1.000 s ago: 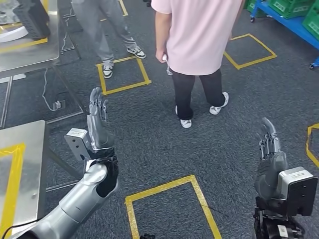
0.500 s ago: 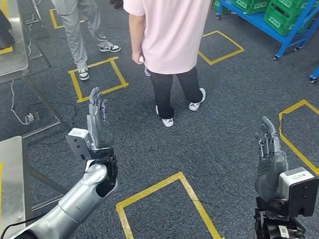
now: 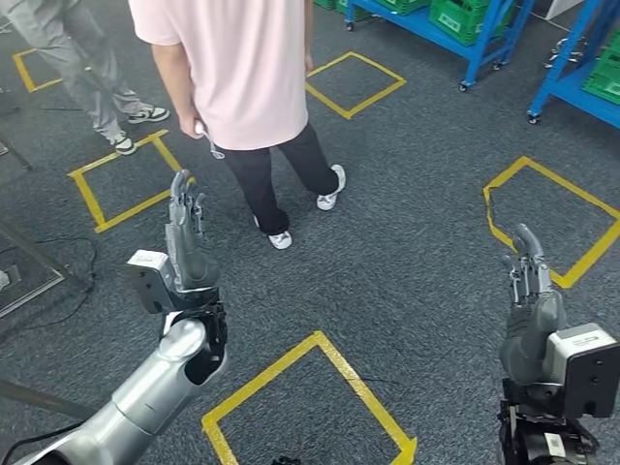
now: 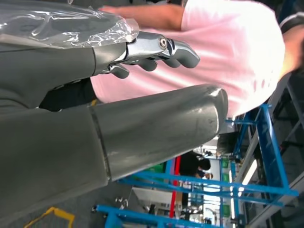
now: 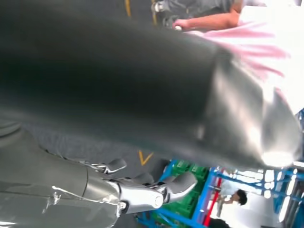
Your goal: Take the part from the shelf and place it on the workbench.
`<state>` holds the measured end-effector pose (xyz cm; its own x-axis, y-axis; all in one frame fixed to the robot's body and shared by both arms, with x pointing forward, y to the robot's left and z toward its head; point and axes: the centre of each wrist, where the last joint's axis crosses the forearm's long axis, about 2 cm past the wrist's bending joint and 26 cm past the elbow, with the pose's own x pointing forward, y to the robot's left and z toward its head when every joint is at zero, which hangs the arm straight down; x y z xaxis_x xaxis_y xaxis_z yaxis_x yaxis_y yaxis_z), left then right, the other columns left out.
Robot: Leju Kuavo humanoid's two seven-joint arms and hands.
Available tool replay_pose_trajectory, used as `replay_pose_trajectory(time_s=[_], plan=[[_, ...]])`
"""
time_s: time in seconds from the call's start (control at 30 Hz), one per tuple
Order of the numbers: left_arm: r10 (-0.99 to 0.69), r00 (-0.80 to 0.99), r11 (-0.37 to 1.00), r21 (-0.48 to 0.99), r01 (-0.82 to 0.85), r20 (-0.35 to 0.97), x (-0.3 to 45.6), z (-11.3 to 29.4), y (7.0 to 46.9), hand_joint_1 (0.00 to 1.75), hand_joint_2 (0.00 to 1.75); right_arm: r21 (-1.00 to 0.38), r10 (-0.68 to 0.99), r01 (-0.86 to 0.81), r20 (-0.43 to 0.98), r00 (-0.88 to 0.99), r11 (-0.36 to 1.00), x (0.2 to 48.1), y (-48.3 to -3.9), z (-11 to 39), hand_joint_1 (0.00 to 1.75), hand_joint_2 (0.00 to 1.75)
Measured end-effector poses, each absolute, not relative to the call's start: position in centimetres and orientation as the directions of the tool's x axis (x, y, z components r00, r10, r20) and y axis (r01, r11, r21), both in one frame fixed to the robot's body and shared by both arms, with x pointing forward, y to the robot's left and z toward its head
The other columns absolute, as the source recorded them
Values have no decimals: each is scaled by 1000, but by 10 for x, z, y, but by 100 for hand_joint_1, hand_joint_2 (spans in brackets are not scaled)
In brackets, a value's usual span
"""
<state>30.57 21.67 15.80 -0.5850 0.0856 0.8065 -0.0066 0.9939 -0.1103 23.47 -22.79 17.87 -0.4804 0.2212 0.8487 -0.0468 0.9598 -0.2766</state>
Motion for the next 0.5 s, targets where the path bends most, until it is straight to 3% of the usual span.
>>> replay_pose_trajectory(time_s=[0.33,0.43,0.47,0.5], plan=[[77,-575,994,-109,-22,815,306,158,217,0,0,-278,217,-58,848,-483,959,235,-229,178,0,0],[78,-575,994,-110,-22,815,306,159,217,0,131,-278,219,-52,847,-484,959,236,-230,178,0,0],[77,-574,994,-110,-22,816,306,158,217,0,131,-278,220,-52,848,-483,959,236,-230,178,0,0],[77,-571,994,-110,-23,817,305,158,217,0,87,-278,220,-52,848,-481,959,236,-230,177,0,0]])
